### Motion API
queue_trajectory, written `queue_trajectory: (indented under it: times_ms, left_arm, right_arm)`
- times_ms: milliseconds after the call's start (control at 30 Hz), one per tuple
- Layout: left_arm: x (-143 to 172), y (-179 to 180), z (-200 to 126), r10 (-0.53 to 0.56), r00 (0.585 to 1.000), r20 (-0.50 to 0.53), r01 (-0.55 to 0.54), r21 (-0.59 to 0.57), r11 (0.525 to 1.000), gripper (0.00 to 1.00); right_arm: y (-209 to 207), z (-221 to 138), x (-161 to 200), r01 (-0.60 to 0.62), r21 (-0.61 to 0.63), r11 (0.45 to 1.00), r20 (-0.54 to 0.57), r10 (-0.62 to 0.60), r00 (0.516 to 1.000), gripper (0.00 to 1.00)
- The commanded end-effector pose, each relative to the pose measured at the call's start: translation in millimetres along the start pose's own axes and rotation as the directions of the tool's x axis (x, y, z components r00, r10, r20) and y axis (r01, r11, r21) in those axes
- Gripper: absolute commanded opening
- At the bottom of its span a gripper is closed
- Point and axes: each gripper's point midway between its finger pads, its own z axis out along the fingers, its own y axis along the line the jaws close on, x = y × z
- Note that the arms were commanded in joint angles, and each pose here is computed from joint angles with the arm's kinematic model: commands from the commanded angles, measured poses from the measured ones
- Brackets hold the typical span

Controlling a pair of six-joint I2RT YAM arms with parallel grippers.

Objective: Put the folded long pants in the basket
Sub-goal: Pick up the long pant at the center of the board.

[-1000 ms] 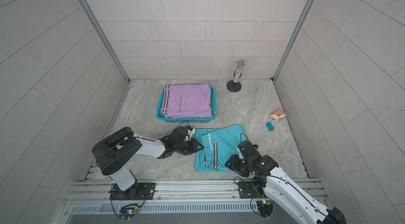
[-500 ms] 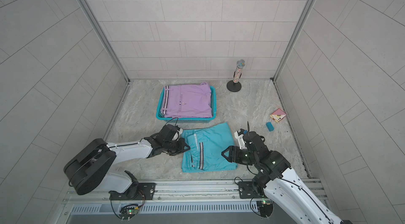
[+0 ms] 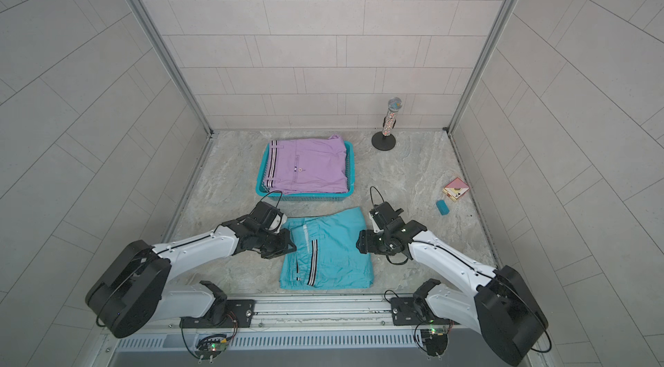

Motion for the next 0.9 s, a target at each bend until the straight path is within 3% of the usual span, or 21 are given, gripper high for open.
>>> queue_trajectory:
  times_ms: [0, 33, 100, 200, 233, 467, 667, 867]
  left_arm:
    - [1.7, 1.1, -3.0, 0.013, 0.999, -0.029, -0.013, -0.015, 1.000, 0.00]
    - [0.9, 1.3, -2.5, 0.010, 0.999, -0.031, -0.010, -0.016, 1.000, 0.00]
    - [-1.0, 1.7, -1.9, 0.002, 0.999, -0.033, -0.003, -0.017, 1.000, 0.00]
    - [-4.3, 1.0, -3.3, -0.006, 1.000, -0.029, 0.005, -0.015, 1.000, 0.00]
    - [-5.2, 0.3, -4.4, -0.006, 1.000, -0.026, 0.006, -0.014, 1.000, 0.00]
    - [-6.9, -17.2, -35.0, 0.013, 1.000, 0.015, -0.013, -0.002, 1.000, 0.00]
    - [-12.9, -59.1, -94.3, 0.055, 0.991, 0.123, -0.065, 0.078, 0.995, 0.00]
    - [-36.6, -94.6, -159.9, 0.126, 0.967, 0.224, -0.148, 0.087, 0.985, 0.00]
  right_arm:
    - [12.7, 11.8, -23.6, 0.063, -0.027, 0.998, 0.057, -0.062, 0.996, 0.72]
    - [15.4, 18.5, -22.8, 0.056, -0.047, 0.997, 0.043, -0.054, 0.998, 0.70]
    - [18.0, 29.5, -21.2, 0.040, -0.072, 0.997, 0.022, -0.039, 0.999, 0.56]
    - [20.7, 36.3, -19.3, 0.027, -0.090, 0.996, 0.003, -0.027, 1.000, 0.10]
    - [22.0, 34.8, -19.7, 0.028, -0.094, 0.995, 0.009, -0.027, 1.000, 0.00]
    - [39.2, -17.5, -20.5, 0.090, -0.097, 0.991, 0.101, -0.080, 0.992, 0.00]
    - [66.3, -91.8, -30.2, 0.150, -0.136, 0.979, 0.232, -0.115, 0.966, 0.00]
    - [100.3, -167.3, -72.2, 0.223, -0.148, 0.963, 0.417, -0.144, 0.898, 0.00]
